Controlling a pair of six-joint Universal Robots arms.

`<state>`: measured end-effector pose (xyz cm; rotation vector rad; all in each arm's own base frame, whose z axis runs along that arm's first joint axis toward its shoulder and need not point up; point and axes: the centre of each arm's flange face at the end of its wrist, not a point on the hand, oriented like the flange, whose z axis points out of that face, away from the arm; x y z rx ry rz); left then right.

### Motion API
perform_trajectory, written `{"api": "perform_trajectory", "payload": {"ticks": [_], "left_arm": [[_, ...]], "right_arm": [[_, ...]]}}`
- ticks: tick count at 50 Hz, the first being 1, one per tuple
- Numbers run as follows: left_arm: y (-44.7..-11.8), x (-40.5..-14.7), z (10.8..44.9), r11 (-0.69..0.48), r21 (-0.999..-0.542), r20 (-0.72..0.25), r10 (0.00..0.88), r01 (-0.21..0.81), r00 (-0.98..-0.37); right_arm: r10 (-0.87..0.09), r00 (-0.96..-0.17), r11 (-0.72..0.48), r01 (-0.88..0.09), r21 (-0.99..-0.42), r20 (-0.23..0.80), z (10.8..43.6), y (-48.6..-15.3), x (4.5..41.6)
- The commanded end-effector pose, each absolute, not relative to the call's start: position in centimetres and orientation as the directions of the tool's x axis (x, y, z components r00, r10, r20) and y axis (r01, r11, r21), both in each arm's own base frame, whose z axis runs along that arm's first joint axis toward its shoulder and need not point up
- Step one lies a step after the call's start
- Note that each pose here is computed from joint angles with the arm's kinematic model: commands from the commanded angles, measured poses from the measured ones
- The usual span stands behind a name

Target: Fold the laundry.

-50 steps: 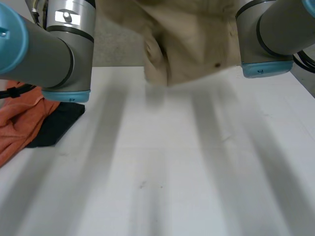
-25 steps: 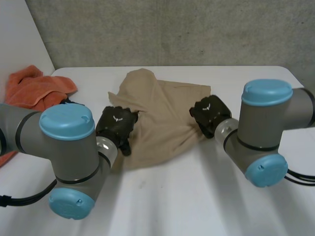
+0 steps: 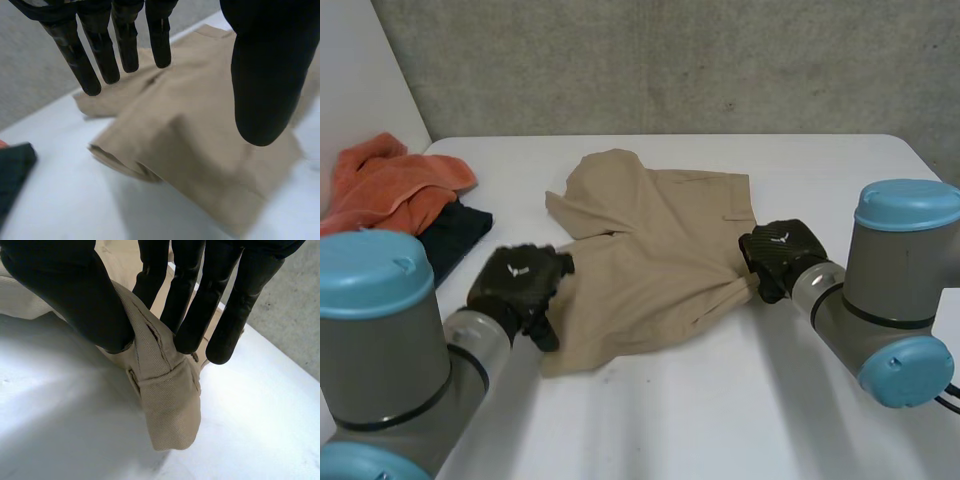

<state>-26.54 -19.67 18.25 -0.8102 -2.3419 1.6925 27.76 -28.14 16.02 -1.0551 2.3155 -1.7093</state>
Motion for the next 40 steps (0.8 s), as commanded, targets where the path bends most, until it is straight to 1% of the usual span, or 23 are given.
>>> {"api": "perform_trajectory", "payload": {"ticks": [1, 6, 24, 31, 34, 35, 38, 39, 40], "left_arm": [[-18.7, -26.7, 16.9, 0.261, -0.9, -0.151, 0.563, 0.348, -0.813], [-18.8, -26.8, 16.6, 0.267, -0.897, -0.15, 0.565, 0.351, -0.811], [-19.7, -27.5, 13.2, 0.322, -0.855, -0.168, 0.571, 0.407, -0.804], [-20.2, -27.7, 12.9, 0.322, -0.854, -0.171, 0.569, 0.409, -0.805], [-20.6, -27.8, 13.8, 0.301, -0.868, -0.178, 0.555, 0.396, -0.813], [-20.6, -27.8, 14.0, 0.295, -0.87, -0.183, 0.55, 0.394, -0.815], [-20.9, -27.7, 17.3, 0.227, -0.908, -0.198, 0.511, 0.353, -0.837], [-20.8, -27.5, 20.0, 0.161, -0.936, -0.201, 0.488, 0.313, -0.85], [-20.7, -27.5, 21.0, 0.134, -0.945, -0.201, 0.482, 0.298, -0.853]], "right_arm": [[-0.563, -0.763, 0.152, -0.473, -0.868, 0.317, 15.8, -28.1, 27.7], [-0.564, -0.763, 0.155, -0.474, -0.867, 0.316, 15.7, -28.0, 27.6], [-0.564, -0.765, 0.169, -0.476, -0.863, 0.311, 15.5, -27.7, 27.5], [-0.56, -0.766, 0.165, -0.477, -0.863, 0.316, 15.8, -27.6, 27.4], [-0.556, -0.765, 0.151, -0.477, -0.866, 0.324, 16.4, -27.5, 27.4], [-0.552, -0.763, 0.131, -0.478, -0.868, 0.337, 17.2, -27.5, 27.4], [-0.54, -0.762, 0.088, -0.472, -0.877, 0.356, 19.3, -27.4, 27.3], [-0.535, -0.753, 0.052, -0.483, -0.874, 0.384, 21.1, -27.1, 27.1], [-0.534, -0.746, 0.038, -0.492, -0.87, 0.398, 21.8, -26.9, 27.0]]}}
